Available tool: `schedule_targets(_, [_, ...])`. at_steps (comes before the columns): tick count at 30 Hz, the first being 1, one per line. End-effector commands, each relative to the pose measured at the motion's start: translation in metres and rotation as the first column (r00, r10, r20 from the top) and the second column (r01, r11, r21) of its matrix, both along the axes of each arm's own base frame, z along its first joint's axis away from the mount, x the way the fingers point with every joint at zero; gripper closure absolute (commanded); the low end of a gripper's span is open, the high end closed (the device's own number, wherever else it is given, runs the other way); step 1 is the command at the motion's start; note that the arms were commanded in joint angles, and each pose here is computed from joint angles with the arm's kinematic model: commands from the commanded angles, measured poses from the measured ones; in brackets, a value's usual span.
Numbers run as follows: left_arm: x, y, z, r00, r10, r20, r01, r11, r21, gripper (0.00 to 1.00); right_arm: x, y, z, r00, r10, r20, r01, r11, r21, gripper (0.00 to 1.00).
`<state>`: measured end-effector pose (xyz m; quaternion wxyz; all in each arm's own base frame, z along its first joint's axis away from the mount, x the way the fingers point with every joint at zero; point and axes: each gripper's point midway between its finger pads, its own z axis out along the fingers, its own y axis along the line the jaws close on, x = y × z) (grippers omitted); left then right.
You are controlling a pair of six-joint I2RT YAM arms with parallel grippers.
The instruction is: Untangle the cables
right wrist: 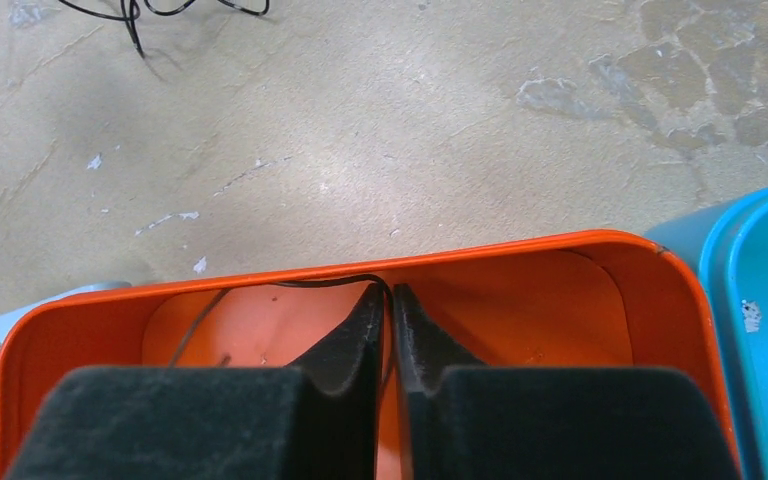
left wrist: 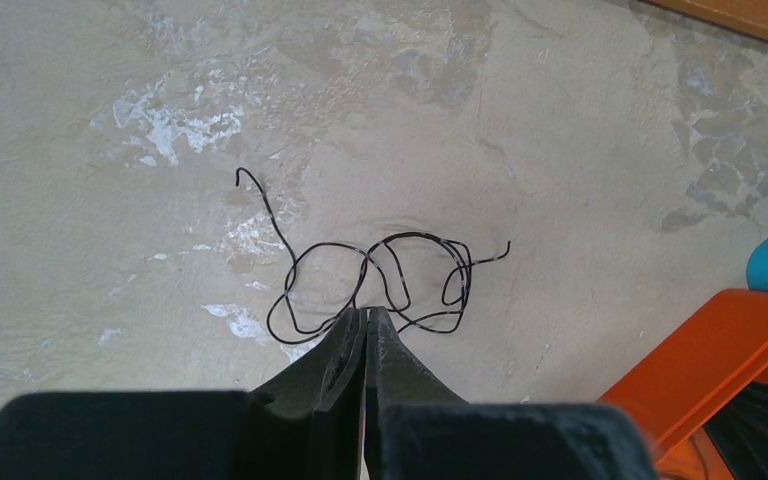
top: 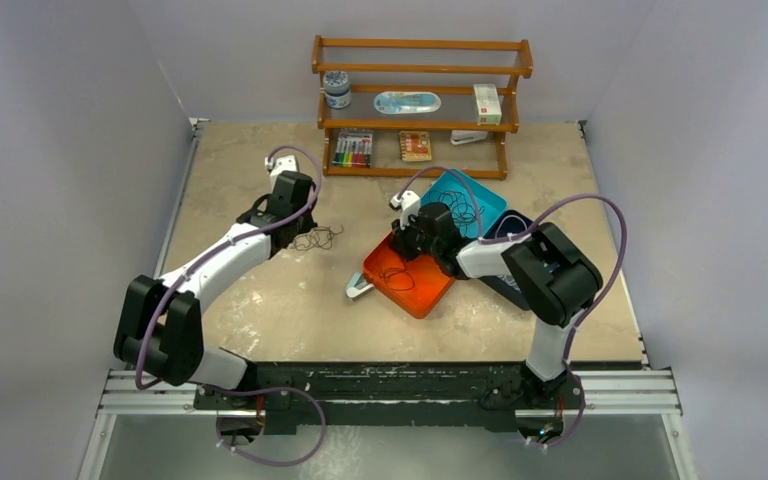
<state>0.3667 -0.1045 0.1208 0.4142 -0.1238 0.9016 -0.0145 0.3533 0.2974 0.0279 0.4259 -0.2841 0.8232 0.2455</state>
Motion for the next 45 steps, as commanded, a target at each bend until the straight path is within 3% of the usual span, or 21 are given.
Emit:
schedule_targets(1, [0.002, 0.001, 0.016, 0.998, 0.013, 0.060, -0.011, 0.999, -0.035, 1.00, 0.008, 0.002, 0.038, 0.995, -0.030, 0.097, 0.024, 0.998, 0.063, 0.96])
schedule_targets(3, [0.002, 0.002, 0.015, 0.998, 0.026, 0.060, -0.023, 0.999, -0.041, 1.00, 0.006, -0.003, 0.051, 0.992, -0.042, 0.119, 0.035, 0.998, 0.059, 1.00])
schedule_targets(7, [-0.002, 0.007, 0.010, 0.996, 0.068, 0.058, -0.065, 0.997, -0.052, 0.76, 0.000, -0.017, 0.076, 0.987, -0.069, 0.148, 0.064, 0.997, 0.039, 1.00])
schedule_targets(16, [-0.001, 0.015, -0.011, 0.985, 0.170, 0.045, -0.164, 0.981, -0.101, 0.35, -0.019, -0.050, 0.140, 0.968, -0.154, 0.199, 0.146, 0.988, 0.054, 1.00])
schedule_targets(23, [0.003, 0.015, -0.035, 0.978, 0.209, 0.020, -0.206, 0.972, -0.111, 0.31, -0.011, -0.082, 0.218, 0.890, -0.354, 0.288, 0.322, 0.934, 0.153, 1.00])
schedule_targets(31, [0.022, 0.012, -0.048, 0.979, 0.200, 0.032, -0.196, 0.977, -0.087, 0.29, 0.015, -0.133, 0.273, 0.746, -0.562, 0.357, 0.530, 0.826, 0.192, 1.00])
schedule_targets(38, [0.032, 0.012, -0.066, 0.980, 0.197, 0.012, -0.196, 0.980, -0.043, 0.30, 0.053, -0.185, 0.275, 0.643, -0.694, 0.323, 0.670, 0.715, 0.201, 1.00])
schedule_targets(45, [0.030, 0.006, -0.071, 0.984, 0.180, 0.006, -0.179, 0.981, -0.071, 0.30, 0.088, -0.213, 0.226, 0.592, -0.748, 0.299, 0.764, 0.640, 0.089, 1.00])
